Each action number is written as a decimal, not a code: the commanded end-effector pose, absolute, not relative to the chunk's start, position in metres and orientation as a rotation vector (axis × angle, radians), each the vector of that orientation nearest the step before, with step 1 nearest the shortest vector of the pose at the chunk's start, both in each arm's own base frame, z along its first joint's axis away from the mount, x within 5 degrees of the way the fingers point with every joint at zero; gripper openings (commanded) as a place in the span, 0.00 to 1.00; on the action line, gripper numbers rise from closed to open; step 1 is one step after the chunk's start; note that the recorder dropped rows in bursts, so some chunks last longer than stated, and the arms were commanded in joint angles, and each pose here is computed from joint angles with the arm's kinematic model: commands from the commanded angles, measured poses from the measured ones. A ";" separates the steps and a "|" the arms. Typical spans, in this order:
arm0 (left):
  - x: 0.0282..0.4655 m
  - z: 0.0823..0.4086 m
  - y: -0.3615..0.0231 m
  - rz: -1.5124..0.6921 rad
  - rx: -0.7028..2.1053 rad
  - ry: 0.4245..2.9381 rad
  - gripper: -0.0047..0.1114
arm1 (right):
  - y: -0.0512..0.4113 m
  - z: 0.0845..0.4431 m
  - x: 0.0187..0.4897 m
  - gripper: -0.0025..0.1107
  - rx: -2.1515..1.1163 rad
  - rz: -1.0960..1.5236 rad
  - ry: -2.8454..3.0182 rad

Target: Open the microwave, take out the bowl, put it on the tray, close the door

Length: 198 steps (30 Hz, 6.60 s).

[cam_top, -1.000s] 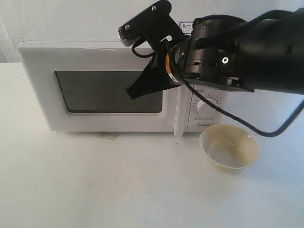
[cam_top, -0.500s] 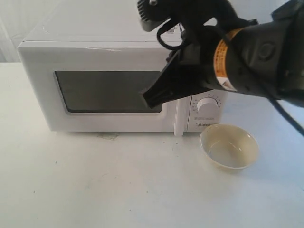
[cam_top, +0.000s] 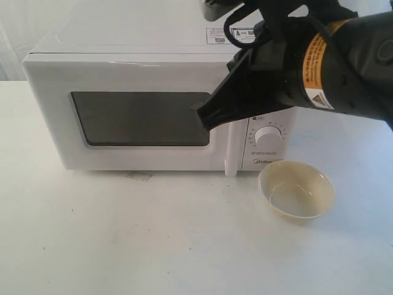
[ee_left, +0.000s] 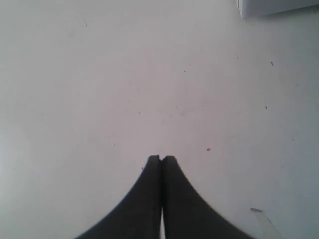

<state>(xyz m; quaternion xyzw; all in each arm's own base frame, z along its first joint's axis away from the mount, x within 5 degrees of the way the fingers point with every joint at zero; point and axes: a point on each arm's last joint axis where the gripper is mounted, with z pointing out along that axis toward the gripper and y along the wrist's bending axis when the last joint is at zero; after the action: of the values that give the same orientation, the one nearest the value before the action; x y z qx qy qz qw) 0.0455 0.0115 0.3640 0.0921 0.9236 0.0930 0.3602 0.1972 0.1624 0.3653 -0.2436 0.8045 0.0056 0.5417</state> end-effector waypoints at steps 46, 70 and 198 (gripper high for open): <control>0.040 0.363 0.012 0.238 0.233 2.416 0.04 | -0.001 0.261 0.057 0.02 -0.090 0.025 1.512; 0.040 0.363 0.012 0.238 0.233 2.416 0.04 | 0.012 0.216 0.054 0.02 -0.252 0.078 1.516; 0.067 0.200 0.001 -0.105 -0.140 1.592 0.04 | -0.002 0.182 0.054 0.02 -0.048 -0.077 1.824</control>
<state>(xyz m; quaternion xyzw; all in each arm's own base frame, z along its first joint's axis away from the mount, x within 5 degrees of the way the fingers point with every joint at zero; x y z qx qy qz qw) 0.0728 0.0011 0.1953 -0.0906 0.7372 -0.0713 0.6658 0.0538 -0.0021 0.1844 -0.0196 0.7906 -0.0295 0.6113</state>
